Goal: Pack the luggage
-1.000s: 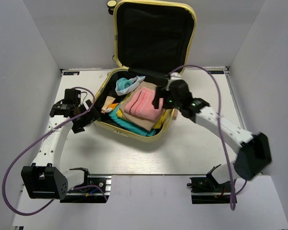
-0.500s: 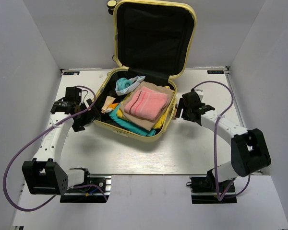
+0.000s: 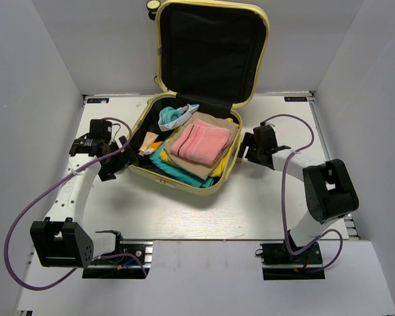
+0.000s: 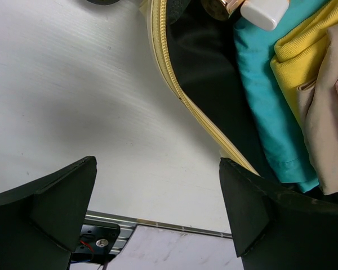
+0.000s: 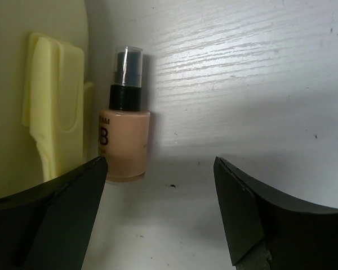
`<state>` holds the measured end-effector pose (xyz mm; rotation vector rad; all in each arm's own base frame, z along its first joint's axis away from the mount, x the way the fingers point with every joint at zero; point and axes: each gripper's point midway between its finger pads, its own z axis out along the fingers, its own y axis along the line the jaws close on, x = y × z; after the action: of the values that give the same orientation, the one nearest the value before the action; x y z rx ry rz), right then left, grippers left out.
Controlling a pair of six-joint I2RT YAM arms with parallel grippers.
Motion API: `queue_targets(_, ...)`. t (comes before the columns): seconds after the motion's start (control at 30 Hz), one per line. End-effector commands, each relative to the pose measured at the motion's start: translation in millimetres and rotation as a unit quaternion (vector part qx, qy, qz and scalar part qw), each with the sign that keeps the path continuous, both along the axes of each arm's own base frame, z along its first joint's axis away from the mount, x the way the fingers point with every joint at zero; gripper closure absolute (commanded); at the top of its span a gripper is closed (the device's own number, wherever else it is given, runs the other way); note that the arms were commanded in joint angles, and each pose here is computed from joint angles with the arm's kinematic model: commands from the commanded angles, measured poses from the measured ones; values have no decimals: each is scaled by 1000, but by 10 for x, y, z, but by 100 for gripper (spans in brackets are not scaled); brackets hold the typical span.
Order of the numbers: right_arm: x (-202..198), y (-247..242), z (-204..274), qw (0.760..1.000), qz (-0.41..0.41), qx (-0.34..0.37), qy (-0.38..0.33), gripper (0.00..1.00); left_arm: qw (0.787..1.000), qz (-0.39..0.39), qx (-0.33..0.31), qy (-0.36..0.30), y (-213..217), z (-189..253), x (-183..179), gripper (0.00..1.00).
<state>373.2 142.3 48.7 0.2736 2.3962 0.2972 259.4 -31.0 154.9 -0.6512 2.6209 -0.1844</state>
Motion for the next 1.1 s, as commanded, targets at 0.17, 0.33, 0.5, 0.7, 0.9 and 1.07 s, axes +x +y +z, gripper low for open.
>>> queue_targets(0.17,143,351,-76,995,54,73,-32,19,1000,-3,-3,-21,-3,99,75,0)
queue_targets(0.33,163,328,-226,997,52,53,-13,22,1000,-3,-4,-23,-14,86,92,0)
queue_targets(0.5,167,217,-431,999,18,14,27,25,1000,-2,-3,-23,-9,73,115,0)
queue_targets(0.7,297,259,-473,997,62,-18,32,25,1000,-5,-8,-26,-29,84,139,0)
queue_targets(0.9,322,205,-452,992,97,-67,50,58,1000,-3,-1,-26,-8,81,141,0)
queue_targets(1.07,145,-209,-265,992,16,-115,49,100,999,-2,1,-46,3,223,189,0)
